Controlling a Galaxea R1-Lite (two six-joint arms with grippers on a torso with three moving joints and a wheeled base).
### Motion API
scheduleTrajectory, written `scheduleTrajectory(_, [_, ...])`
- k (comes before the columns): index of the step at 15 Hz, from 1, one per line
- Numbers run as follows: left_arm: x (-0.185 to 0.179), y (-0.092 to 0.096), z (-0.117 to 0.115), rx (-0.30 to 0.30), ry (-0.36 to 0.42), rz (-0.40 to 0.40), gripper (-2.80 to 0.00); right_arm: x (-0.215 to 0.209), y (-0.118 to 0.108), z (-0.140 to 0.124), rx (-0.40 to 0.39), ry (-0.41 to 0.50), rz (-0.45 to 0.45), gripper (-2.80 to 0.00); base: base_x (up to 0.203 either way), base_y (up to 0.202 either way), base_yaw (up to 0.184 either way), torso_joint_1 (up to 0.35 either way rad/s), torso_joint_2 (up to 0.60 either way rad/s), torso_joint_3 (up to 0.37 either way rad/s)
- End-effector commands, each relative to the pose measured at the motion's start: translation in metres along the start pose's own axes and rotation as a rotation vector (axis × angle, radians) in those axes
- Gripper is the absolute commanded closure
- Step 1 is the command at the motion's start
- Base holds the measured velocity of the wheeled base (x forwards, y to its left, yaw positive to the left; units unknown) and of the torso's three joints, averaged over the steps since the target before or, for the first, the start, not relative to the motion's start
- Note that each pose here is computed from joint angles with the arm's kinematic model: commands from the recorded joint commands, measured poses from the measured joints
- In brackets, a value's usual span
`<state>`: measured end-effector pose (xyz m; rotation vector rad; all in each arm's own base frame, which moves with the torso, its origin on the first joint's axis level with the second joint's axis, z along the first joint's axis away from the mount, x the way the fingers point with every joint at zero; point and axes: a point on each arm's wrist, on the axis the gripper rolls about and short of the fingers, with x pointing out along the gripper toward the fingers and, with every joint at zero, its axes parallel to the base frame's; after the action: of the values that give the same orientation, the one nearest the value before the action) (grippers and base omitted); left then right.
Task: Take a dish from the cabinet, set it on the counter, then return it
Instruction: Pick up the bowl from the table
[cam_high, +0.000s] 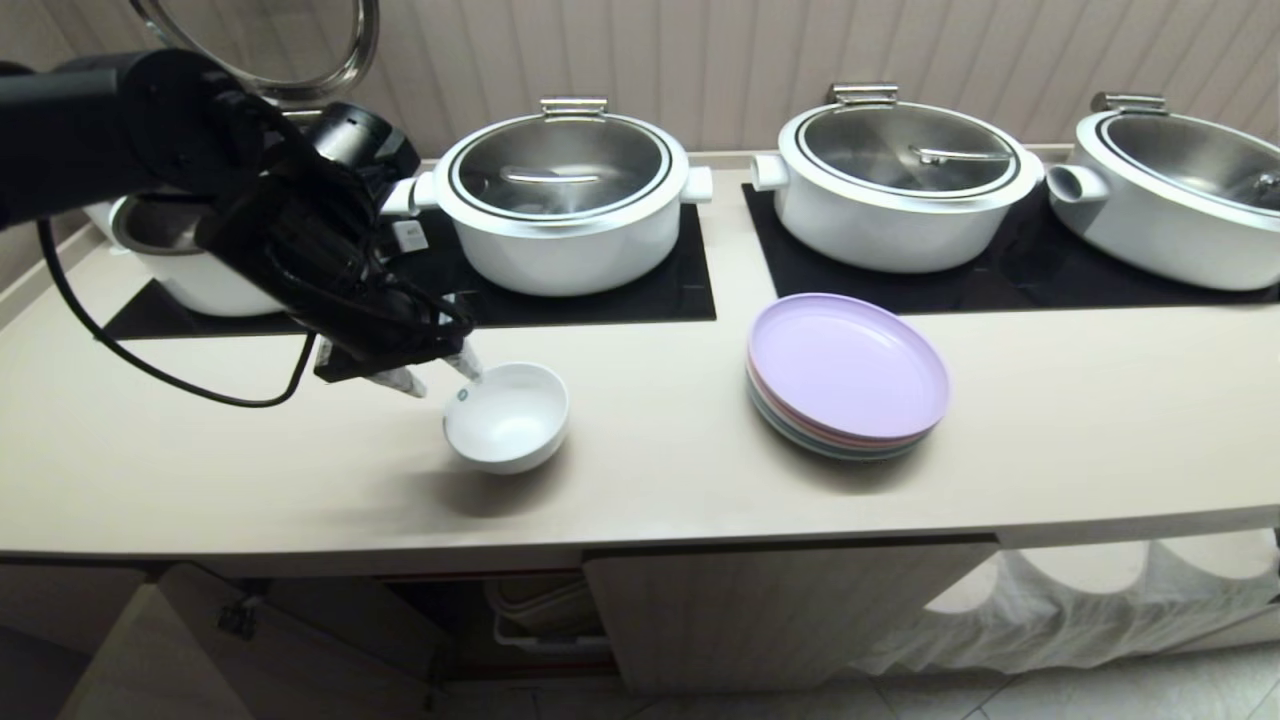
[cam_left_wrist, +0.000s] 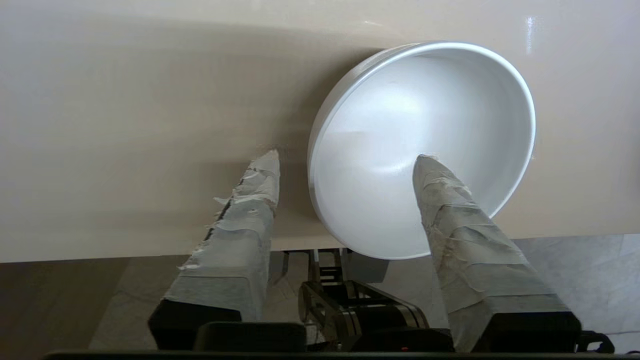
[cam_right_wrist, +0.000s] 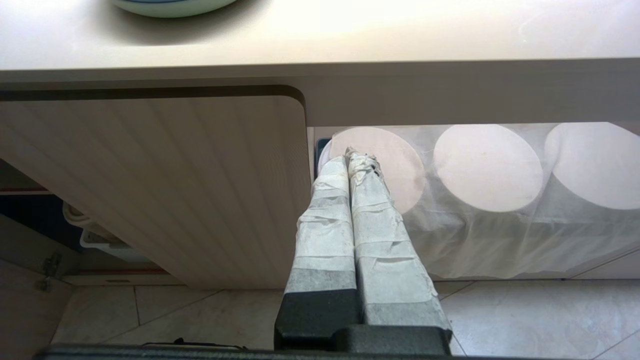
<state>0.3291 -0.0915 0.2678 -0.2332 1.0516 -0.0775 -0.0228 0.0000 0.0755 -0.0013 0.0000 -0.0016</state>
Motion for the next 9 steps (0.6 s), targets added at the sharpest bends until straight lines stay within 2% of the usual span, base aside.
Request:
scheduleTrajectory(1, [0.000, 0.003, 0.001, -0.008, 0.001, 0.005, -2.80, 0.000, 0.000, 0.000, 0.000, 0.000, 0.001, 0.00, 0.000, 0.000, 0.000, 0.000, 0.00, 0.000])
scheduleTrajectory(9, [0.027, 0.013, 0.008, -0.040, 0.058, 0.025, -2.80, 0.000, 0.000, 0.000, 0.000, 0.000, 0.001, 0.00, 0.000, 0.000, 0.000, 0.000, 0.00, 0.000])
